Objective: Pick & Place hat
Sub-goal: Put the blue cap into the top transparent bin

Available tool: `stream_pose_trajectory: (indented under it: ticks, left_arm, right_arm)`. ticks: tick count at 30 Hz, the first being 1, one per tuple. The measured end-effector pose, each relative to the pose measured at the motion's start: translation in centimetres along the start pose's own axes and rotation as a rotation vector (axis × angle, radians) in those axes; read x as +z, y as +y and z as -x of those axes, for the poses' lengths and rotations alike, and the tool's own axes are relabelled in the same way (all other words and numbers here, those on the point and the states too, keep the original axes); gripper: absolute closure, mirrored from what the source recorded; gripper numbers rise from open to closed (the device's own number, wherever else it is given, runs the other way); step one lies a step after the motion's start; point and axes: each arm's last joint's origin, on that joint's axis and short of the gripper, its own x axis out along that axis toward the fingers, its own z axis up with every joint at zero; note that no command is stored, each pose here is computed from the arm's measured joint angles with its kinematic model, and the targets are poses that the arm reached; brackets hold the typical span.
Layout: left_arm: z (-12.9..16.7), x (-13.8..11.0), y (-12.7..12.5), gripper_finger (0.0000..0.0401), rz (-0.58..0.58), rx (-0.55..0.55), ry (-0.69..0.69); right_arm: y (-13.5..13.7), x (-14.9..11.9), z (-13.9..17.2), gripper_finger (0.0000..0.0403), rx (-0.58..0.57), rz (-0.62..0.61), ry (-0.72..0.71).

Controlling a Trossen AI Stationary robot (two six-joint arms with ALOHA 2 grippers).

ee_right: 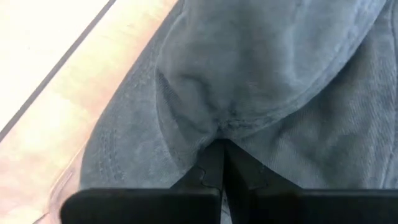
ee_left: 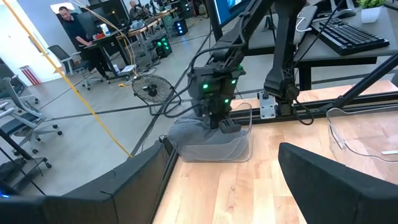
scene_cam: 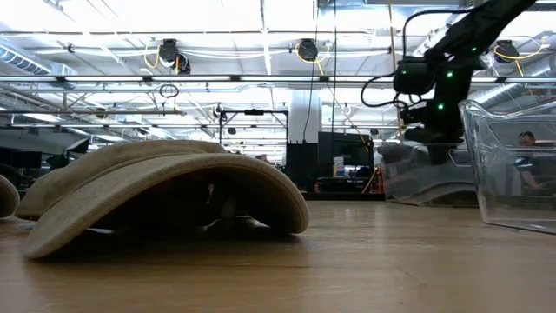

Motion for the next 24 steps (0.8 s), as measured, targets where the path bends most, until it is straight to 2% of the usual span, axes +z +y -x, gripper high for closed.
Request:
stream_pose_trajectory:
  ticks: [7,12,17,24]
  left_arm:
    - [0.0,0.0,0.0,0.0077,0.000,0.000,0.000]
    - [0.0,0.0,0.0,0.0077,0.000,0.000,0.000]
    - [0.0,0.0,0.0,0.0077,0.000,0.000,0.000]
    - [0.0,0.0,0.0,0.0077,0.000,0.000,0.000]
  right_arm:
    - [-0.2,-0.9,4.7,0.0403,0.099,-0.005,-0.165]
    - [0.4,-1.9,5.9,0.0403,0.144,0.018,-0.183]
    - [1.1,-1.9,5.6,0.0403,0.145,0.047,-0.164]
    - [2.2,-1.3,3.3,0.0403,0.108,0.076,-0.055]
